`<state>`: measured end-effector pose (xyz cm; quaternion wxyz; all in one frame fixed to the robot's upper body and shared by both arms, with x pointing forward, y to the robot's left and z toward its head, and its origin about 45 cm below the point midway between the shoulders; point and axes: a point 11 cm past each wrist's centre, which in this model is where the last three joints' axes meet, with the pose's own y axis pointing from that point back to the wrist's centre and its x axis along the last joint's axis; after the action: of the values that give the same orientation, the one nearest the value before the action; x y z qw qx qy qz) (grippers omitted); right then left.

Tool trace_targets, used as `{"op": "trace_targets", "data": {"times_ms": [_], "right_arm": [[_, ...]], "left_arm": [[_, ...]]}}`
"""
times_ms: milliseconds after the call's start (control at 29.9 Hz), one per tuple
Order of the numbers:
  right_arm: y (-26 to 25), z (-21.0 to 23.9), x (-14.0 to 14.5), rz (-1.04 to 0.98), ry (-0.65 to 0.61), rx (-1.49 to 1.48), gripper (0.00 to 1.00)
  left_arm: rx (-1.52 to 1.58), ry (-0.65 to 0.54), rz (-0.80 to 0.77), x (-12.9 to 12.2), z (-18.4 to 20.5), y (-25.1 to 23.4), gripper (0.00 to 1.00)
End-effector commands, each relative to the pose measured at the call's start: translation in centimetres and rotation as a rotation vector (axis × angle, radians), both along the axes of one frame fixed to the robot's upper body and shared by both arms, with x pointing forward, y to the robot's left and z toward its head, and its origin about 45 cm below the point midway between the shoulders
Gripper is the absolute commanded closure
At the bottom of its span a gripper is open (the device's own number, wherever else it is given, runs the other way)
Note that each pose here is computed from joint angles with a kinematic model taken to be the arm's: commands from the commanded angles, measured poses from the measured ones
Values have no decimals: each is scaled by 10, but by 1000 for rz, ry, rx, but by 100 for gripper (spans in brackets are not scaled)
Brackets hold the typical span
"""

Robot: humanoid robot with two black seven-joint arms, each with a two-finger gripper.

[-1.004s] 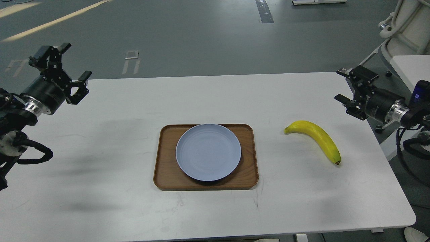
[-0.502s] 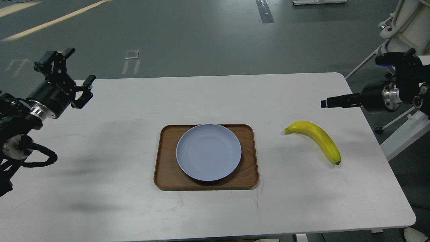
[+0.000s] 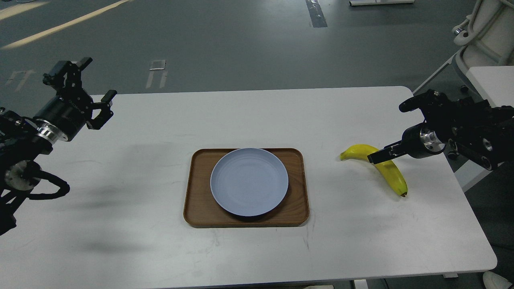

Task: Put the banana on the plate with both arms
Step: 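Reach the right gripper down to the yellow banana and grasp it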

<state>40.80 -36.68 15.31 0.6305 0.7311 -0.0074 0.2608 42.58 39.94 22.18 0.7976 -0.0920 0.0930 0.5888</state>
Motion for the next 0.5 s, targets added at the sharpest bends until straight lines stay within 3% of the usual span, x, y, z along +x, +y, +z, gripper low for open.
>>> {"op": "trace_targets", "data": {"times_ms": [0,33,100,201,234,268,401,468], "right_arm": [[2,-7,-5,1,13,6,10],[2,-8,-5,3,13,7,14],[10,-10,-2,22,-7,15,38],[12,-10,-1,28,-8,15,61],[13,-10,-1,30,-9,16,80],[12,-8,0,29,-11,16,87],[2,-5,-1,13,-16,7,99],[-5,-2,-3,1,-18,5,100]], "left_arm": [[0,0,0,0,0,0,2],[0,0,0,0,0,0,2],[1,0,1,0,0,1,2],[1,0,1,0,0,1,2],[1,1,1,0,0,1,2],[1,1,1,0,0,1,2],[1,1,1,-1,0,1,2],[1,1,1,0,0,1,2]]}}
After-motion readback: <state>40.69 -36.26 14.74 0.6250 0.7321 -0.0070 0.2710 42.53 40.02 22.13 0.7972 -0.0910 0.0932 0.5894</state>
